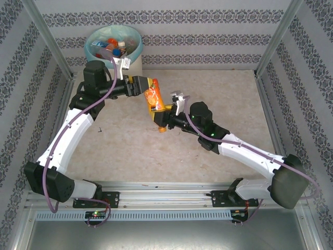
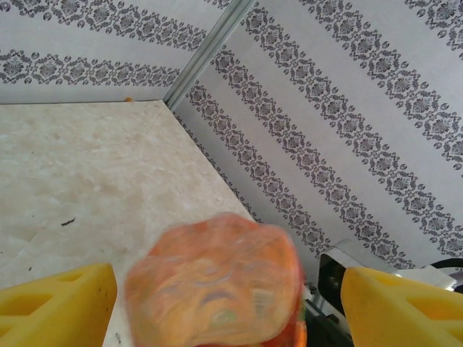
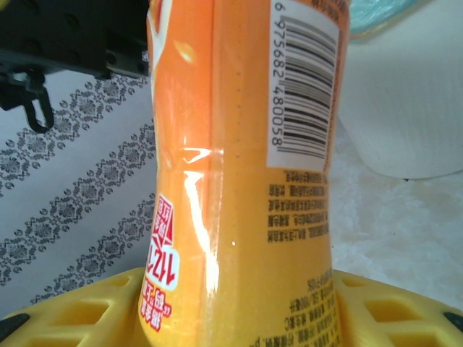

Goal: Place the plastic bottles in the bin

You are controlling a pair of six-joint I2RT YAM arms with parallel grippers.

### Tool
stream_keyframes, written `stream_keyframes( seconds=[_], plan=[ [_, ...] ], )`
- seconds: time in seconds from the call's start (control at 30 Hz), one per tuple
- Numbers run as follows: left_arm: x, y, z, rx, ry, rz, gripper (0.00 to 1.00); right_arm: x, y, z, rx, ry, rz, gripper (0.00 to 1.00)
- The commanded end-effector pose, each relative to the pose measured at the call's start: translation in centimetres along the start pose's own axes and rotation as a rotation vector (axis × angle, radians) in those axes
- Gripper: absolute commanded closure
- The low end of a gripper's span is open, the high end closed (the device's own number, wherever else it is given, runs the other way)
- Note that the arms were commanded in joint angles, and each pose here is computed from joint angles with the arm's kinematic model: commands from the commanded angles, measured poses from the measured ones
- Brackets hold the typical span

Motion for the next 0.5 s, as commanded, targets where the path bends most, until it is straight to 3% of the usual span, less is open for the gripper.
stream_keyframes(
  seconds=[0.0, 0.17, 0.37, 0.47],
  plan=[
    [0.9, -0.3, -1.2, 0.003, 0.096, -0.014, 0.21, -0.8, -2.2, 2.8, -0.059, -0.093, -0.083, 0.47],
    [1.8, 0.2, -3.5, 0.032, 0.224, 0.021, 0.29, -0.9, -2.4, 3.7, -0.072, -0.116, -0.084, 0.46],
    [1.4, -1.2, -3.7, 0.060, 0.185, -0.036, 0.50, -0.9, -2.3, 3.8, -0.078, -0.120, -0.081, 0.44],
    [1.0, -2.2, -3.8, 0.080, 0.153, -0.079, 0.57, -1.2, -2.2, 3.6, -0.078, -0.100, -0.086, 0.33]
  ],
)
Point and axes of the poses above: each hand's point on the last joint's axis, 136 mm out from that joint toward the fingers, its own x axis out along the fingers, its own z axis along the line the jaws close on, y = z × x, the point moved 2 cm from there along -x, back along the fingers, and after that the axes turned 4 degrees about x, right-handed, at the moved point
